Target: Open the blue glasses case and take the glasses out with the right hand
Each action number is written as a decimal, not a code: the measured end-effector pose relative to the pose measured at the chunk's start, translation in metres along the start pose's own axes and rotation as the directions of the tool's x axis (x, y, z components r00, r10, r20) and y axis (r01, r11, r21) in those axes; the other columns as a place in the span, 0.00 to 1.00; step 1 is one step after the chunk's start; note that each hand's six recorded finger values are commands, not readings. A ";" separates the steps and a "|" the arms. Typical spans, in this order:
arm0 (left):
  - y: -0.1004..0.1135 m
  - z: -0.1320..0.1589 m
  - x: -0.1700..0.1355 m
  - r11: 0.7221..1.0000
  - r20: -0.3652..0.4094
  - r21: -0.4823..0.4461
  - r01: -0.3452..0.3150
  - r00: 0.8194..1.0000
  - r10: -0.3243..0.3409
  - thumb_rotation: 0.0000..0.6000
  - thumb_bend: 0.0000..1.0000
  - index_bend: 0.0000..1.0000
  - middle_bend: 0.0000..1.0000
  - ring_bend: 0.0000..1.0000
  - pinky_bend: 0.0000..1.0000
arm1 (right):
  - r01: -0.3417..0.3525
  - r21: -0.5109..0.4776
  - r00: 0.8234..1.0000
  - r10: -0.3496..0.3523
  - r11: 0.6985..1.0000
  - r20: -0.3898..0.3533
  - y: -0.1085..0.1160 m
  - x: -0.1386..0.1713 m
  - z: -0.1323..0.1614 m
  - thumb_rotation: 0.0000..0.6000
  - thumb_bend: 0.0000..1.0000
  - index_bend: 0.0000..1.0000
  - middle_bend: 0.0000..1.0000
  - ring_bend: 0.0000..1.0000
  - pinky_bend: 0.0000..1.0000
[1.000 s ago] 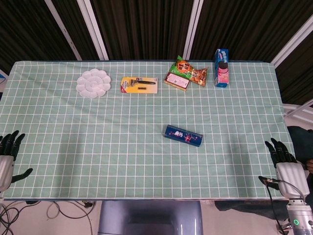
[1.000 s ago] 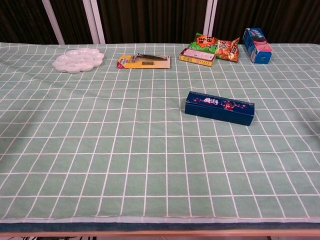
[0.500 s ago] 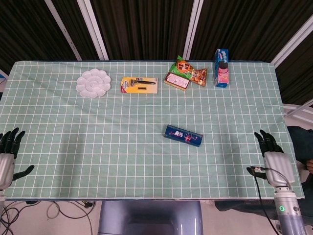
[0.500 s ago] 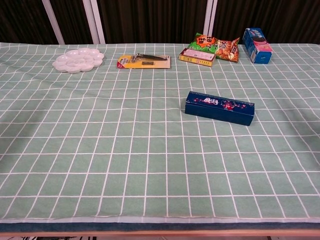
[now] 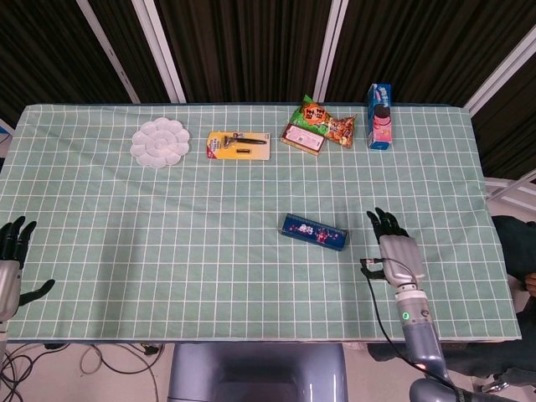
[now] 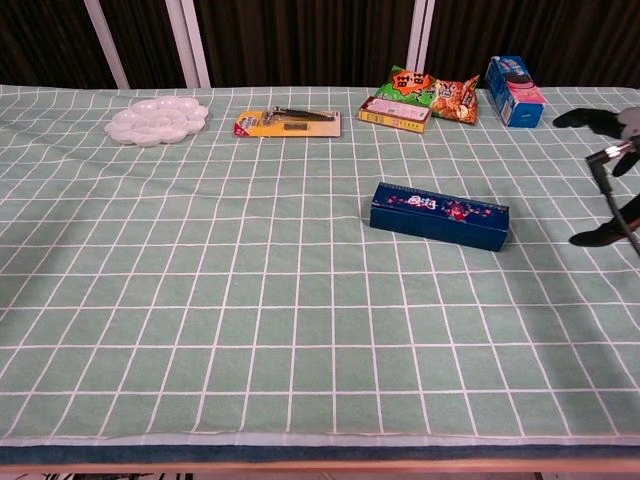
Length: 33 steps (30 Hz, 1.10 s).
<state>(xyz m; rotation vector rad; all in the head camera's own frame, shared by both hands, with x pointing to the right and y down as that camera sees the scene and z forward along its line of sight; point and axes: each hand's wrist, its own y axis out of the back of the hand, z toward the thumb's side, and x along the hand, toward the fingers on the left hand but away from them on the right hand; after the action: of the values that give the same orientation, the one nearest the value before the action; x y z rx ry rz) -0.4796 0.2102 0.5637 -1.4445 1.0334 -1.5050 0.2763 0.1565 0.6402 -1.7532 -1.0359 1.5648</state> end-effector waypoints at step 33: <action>-0.003 -0.006 0.008 1.000 -0.038 -0.013 0.010 0.999 -0.010 1.00 0.02 0.00 0.00 0.00 0.00 | -0.026 0.063 0.997 0.021 0.998 0.077 -0.052 -0.071 0.045 1.00 0.04 0.00 0.00 0.00 0.24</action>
<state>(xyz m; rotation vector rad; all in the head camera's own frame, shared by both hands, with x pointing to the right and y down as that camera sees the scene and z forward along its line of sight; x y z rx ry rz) -0.4862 0.2045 0.5694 -1.4373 1.0618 -1.5406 0.2215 0.1219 0.7150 -1.6798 -0.9931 1.6730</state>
